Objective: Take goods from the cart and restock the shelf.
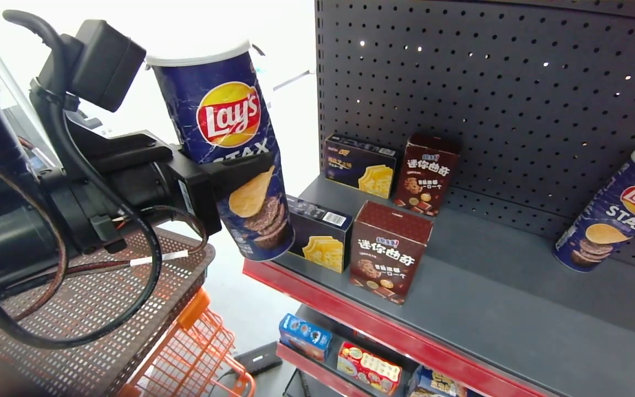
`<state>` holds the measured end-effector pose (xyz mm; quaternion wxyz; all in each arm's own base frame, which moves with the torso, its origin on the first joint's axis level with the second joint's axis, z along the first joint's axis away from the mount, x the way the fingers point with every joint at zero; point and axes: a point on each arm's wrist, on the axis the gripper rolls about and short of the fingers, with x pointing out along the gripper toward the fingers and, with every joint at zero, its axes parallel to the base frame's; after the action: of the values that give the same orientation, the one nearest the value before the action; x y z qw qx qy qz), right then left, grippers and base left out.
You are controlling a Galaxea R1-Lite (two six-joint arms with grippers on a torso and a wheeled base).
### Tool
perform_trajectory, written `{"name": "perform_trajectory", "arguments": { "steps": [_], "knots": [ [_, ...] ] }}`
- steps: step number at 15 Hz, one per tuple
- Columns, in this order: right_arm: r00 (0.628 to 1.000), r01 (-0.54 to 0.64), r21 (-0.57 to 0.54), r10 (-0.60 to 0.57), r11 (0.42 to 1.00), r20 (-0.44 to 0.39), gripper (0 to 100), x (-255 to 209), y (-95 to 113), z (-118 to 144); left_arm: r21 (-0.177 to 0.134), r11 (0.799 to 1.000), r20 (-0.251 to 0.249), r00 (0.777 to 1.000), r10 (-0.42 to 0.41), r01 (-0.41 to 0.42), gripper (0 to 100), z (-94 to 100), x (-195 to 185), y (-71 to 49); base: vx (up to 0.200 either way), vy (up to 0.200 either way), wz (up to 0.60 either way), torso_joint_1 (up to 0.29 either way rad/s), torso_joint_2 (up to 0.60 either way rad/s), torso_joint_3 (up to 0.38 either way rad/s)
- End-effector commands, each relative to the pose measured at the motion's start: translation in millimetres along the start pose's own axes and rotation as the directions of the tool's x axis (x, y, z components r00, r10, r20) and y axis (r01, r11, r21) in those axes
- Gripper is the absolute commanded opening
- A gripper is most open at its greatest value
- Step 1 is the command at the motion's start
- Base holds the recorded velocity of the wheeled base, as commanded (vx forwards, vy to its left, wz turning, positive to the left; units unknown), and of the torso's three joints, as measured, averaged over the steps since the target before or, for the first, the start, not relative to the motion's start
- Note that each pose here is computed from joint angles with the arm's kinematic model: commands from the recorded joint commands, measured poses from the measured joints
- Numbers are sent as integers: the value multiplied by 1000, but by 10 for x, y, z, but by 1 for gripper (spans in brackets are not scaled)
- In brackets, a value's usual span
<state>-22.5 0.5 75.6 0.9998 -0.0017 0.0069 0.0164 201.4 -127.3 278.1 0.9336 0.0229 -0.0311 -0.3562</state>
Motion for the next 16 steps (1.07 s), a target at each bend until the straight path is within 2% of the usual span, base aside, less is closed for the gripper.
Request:
{"name": "perform_trajectory", "arguments": {
  "steps": [1,2,3,5,7,8,11,12,14,15,16],
  "knots": [
    [1000,-1,1,1,1000,0,100,0,0,0,-1,1000,9,1000,-15,15,0,28,-7,-36,0,0,0,0,0,0],
    [1000,-1,1,1,1000,0,100,0,0,0,-10,1000,4,1000,-29,29,0,23,-5,-49,0,0,0,0,0,0],
    [1000,-1,-1,1,1000,-2,100,1,0,0,-14,997,10,997,-81,81,0,33,-6,-84,0,0,0,0,0,0],
    [1000,-1,1,1,1000,-2,100,1,0,0,-11,993,19,993,-115,116,0,55,2,-109,0,0,0,0,0,0],
    [1000,-1,1,1,1000,-2,100,1,0,0,-16,988,13,988,-155,155,0,38,18,-200,0,0,0,0,0,0],
    [1000,-1,-1,1,1000,0,100,0,0,0,-24,983,11,983,-184,184,0,37,22,-263,0,0,0,0,0,0],
    [1000,-1,-1,1,1000,-2,100,1,0,0,-53,974,15,975,-221,222,0,48,14,-294,0,0,0,0,0,0],
    [1000,-1,-1,1,1000,-2,100,1,0,0,-71,964,14,967,-256,256,0,39,7,-306,0,0,0,0,0,0],
    [1000,-1,-1,1,1000,-2,100,1,0,0,-73,948,30,951,-308,309,0,71,-51,-326,0,0,0,0,0,0],
    [1000,-1,-1,1,1000,-2,100,1,0,0,-69,930,45,932,-359,361,0,95,-137,-379,0,0,0,0,0,0],
    [1000,-1,-1,1,1000,-2,100,1,0,0,-74,926,34,929,-368,370,0,55,-162,-387,0,0,0,0,0,0]
  ]
}}
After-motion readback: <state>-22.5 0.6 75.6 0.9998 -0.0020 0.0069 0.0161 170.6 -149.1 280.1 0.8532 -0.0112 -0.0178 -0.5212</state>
